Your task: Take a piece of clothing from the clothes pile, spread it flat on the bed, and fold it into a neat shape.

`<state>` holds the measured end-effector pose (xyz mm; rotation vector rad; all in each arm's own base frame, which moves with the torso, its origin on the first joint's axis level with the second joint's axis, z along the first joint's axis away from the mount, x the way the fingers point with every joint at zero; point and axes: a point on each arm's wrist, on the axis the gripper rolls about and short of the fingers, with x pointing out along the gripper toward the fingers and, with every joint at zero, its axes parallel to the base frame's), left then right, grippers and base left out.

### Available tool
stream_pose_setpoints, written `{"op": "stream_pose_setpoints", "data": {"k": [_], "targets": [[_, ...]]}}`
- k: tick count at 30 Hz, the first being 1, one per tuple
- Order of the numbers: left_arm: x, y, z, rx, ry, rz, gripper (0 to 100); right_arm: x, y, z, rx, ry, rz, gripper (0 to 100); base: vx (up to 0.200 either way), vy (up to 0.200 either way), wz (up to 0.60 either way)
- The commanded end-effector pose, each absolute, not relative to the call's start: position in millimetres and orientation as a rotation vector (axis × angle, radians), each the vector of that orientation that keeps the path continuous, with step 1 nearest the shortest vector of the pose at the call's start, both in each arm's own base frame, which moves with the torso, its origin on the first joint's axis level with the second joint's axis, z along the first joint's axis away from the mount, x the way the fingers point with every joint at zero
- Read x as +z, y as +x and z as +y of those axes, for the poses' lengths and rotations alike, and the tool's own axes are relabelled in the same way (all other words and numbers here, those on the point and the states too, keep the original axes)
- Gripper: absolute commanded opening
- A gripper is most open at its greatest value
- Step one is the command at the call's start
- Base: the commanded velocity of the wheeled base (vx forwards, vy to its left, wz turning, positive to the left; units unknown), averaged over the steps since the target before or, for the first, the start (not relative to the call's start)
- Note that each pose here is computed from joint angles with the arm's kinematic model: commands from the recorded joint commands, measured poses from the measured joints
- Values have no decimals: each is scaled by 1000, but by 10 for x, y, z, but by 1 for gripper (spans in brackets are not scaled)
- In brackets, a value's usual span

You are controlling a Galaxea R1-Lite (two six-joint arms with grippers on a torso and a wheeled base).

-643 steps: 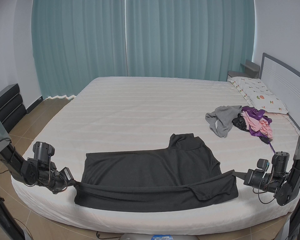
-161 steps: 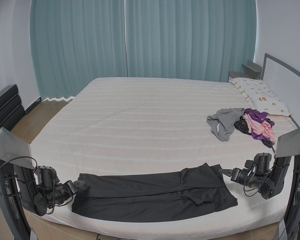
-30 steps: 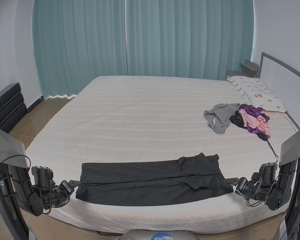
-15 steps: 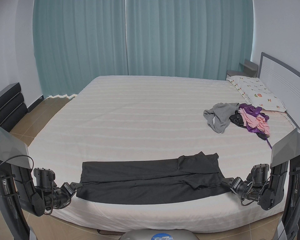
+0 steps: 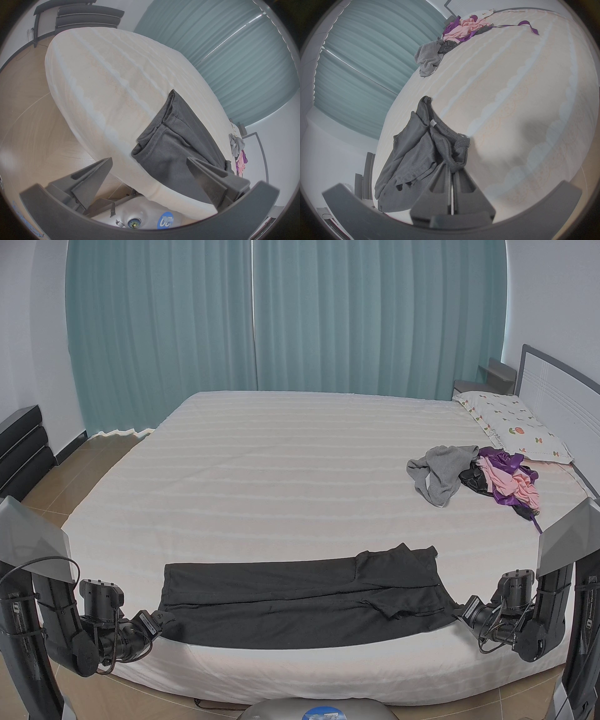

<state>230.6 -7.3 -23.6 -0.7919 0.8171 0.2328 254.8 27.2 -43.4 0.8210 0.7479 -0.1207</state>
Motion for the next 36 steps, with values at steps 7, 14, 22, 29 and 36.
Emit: {"op": "stream_pose_setpoints", "data": {"k": [7, 14, 22, 29, 36], "targets": [[-390, 2545, -178, 267, -732, 779, 100, -435, 2534, 286, -117, 819, 754, 0, 0, 0, 0], [-400, 2566, -184, 276, -727, 771, 0, -421, 2522, 280, -119, 817, 753, 0, 0, 0, 0], [-371, 2597, -142, 285, -738, 747, 0, -386, 2486, 276, -118, 816, 753, 0, 0, 0, 0], [-297, 2614, -135, 276, -744, 718, 0, -331, 2469, 275, -113, 817, 742, 0, 0, 0, 0], [-213, 2647, -116, 271, -750, 677, 0, -255, 2354, 267, -116, 815, 751, 0, 0, 0, 0]]}}
